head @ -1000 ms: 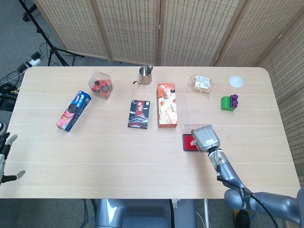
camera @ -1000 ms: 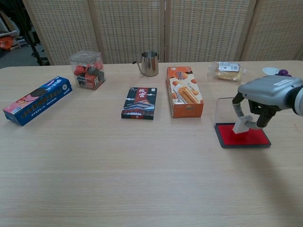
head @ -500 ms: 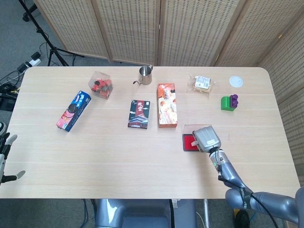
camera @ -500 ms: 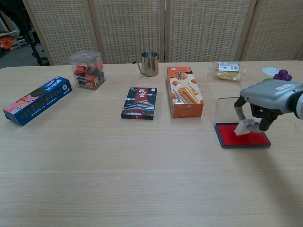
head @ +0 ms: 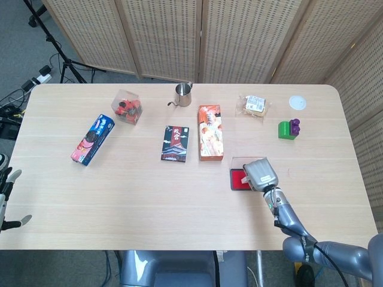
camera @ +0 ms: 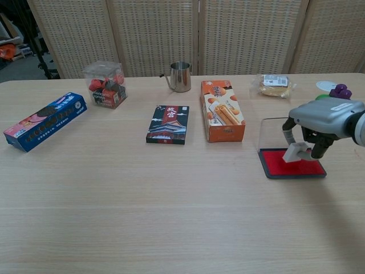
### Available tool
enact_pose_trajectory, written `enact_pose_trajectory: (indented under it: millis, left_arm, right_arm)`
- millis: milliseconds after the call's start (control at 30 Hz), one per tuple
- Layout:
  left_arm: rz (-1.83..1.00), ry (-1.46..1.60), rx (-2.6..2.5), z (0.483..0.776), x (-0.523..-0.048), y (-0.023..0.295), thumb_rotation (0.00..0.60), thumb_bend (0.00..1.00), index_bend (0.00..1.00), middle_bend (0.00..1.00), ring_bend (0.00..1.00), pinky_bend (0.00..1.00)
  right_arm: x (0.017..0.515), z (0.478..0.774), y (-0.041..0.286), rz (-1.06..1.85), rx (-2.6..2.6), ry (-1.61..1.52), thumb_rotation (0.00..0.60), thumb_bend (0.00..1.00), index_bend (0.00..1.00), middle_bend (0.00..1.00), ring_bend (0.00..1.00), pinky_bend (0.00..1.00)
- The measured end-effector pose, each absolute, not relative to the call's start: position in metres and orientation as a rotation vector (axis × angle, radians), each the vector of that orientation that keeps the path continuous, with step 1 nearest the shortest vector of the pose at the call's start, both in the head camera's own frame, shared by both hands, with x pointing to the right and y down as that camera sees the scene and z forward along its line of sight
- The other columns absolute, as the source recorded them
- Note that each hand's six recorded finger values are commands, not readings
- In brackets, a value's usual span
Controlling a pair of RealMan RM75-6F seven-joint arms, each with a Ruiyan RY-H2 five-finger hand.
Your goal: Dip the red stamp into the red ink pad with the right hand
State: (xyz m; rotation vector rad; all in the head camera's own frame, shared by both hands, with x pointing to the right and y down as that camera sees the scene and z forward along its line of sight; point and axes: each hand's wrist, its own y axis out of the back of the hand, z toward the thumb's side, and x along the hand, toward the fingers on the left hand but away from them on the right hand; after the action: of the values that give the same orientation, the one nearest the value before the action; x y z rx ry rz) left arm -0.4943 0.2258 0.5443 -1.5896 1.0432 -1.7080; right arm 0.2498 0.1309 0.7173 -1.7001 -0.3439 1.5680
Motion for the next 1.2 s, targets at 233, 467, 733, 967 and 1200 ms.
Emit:
enact_pose_trajectory:
  millis: [233, 467, 733, 967, 1200]
  left_arm:
    - [-1.707, 1.045, -1.591, 0.544, -0.494, 0.226, 0.600, 0.00, 0.00, 0.00, 0.00, 0.00]
    - [-1.709, 1.045, -1.588, 0.544, -0.495, 0.226, 0.600, 0.00, 0.00, 0.00, 0.00, 0.00]
    - [-1.709, 1.043, -1.588, 0.544, -0.494, 0.226, 0.600, 0.00, 0.00, 0.00, 0.00, 0.00]
    - [-1.700, 1.050, -1.589, 0.542, -0.494, 0.226, 0.600, 0.00, 0.00, 0.00, 0.00, 0.00]
    - [-1.700, 1.040, -1.590, 0.543, -0.493, 0.227, 0.600, 0.00, 0.00, 0.00, 0.00, 0.00]
  right_arm:
    - [0.250, 0.717, 0.132, 1.565, -1.702, -0.344, 0.600, 0.47, 0.56, 0.98, 1.00, 1.00]
    - [0.248, 0.703, 0.124, 1.531, -1.712, -0.391, 0.600, 0.47, 0.56, 0.98, 1.00, 1.00]
    - [0.256, 0.668, 0.108, 1.490, -1.677, -0.445, 0.600, 0.47, 0.56, 0.98, 1.00, 1.00]
    - [0.293, 0.660, 0.096, 1.545, -1.601, -0.475, 0.600, 0.47, 0.56, 0.98, 1.00, 1.00]
    - [0.339, 0.677, 0.094, 1.647, -1.567, -0.490, 0.600, 0.47, 0.56, 0.98, 1.00, 1.00]
